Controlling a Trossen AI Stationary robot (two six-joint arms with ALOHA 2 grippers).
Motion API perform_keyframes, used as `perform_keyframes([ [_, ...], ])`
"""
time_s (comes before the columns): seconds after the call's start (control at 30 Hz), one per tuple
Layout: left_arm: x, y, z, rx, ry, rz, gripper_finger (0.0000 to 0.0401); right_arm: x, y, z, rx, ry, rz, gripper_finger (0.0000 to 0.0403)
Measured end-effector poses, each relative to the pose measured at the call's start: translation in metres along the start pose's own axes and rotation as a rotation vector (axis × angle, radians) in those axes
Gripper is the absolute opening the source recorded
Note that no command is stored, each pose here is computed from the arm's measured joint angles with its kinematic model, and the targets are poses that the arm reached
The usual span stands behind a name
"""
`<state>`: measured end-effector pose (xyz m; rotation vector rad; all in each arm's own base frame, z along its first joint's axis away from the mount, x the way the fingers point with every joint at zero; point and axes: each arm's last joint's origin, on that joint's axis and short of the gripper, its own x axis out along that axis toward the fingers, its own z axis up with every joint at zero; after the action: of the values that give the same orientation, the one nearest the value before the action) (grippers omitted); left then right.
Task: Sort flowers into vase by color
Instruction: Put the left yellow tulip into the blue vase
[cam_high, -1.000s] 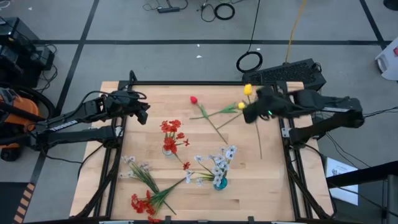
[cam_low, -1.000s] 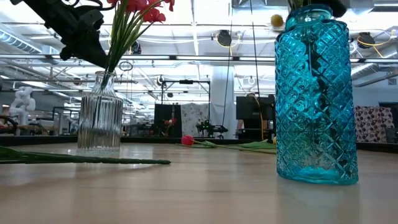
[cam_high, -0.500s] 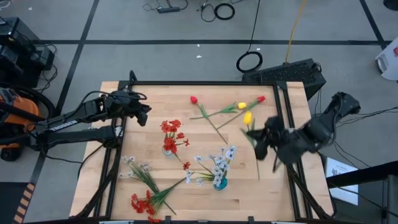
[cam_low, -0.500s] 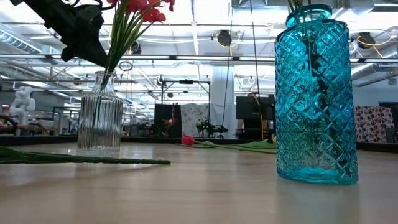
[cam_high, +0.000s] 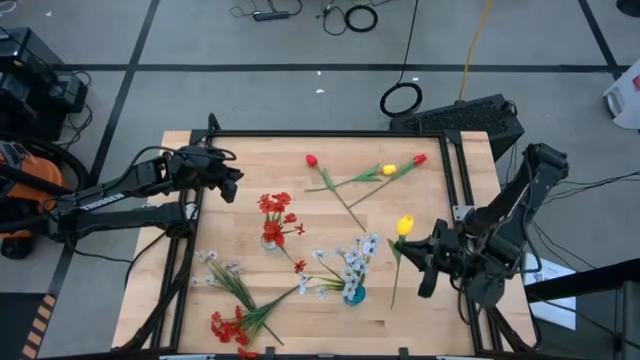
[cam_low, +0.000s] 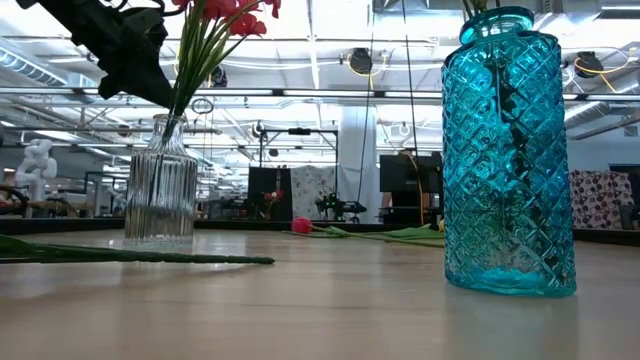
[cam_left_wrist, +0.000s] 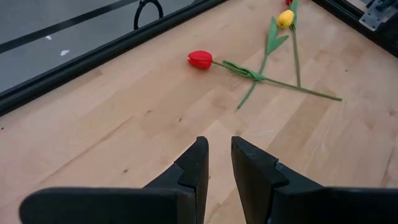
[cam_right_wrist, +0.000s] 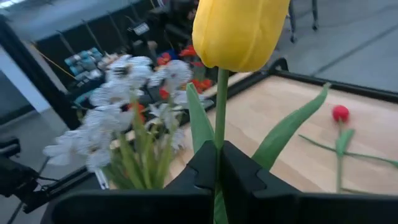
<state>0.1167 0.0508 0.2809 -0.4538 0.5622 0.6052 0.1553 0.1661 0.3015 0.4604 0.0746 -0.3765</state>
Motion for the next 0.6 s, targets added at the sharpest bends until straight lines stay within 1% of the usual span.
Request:
perform_keyframes([
  [0.1,0.000,0.000,0.000,0.000,-0.001,0.000,0.0074,-0.001,0.008,-0.002,-0.030,-0.027,0.038,0.0006],
  [0.2,0.000,0.000,0.000,-0.001,-0.001,-0.001,0.0074,0.001,0.020,-0.001,-0.116,-0.062,0.070,0.0003],
  [0.3,0.000,0.000,0.000,-0.001,0.000,-0.005,0.0074,0.001,0.033,0.002,-0.222,-0.083,0.166,0.0002],
  [0.43,0.000,0.000,0.000,-0.001,0.001,-0.007,0.0074,0.001,0.048,0.009,-0.318,-0.158,0.306,0.0001],
  [0.6,0.000,0.000,0.000,-0.002,0.001,-0.007,0.0074,0.011,0.056,0.010,-0.488,-0.274,0.371,0.0001],
])
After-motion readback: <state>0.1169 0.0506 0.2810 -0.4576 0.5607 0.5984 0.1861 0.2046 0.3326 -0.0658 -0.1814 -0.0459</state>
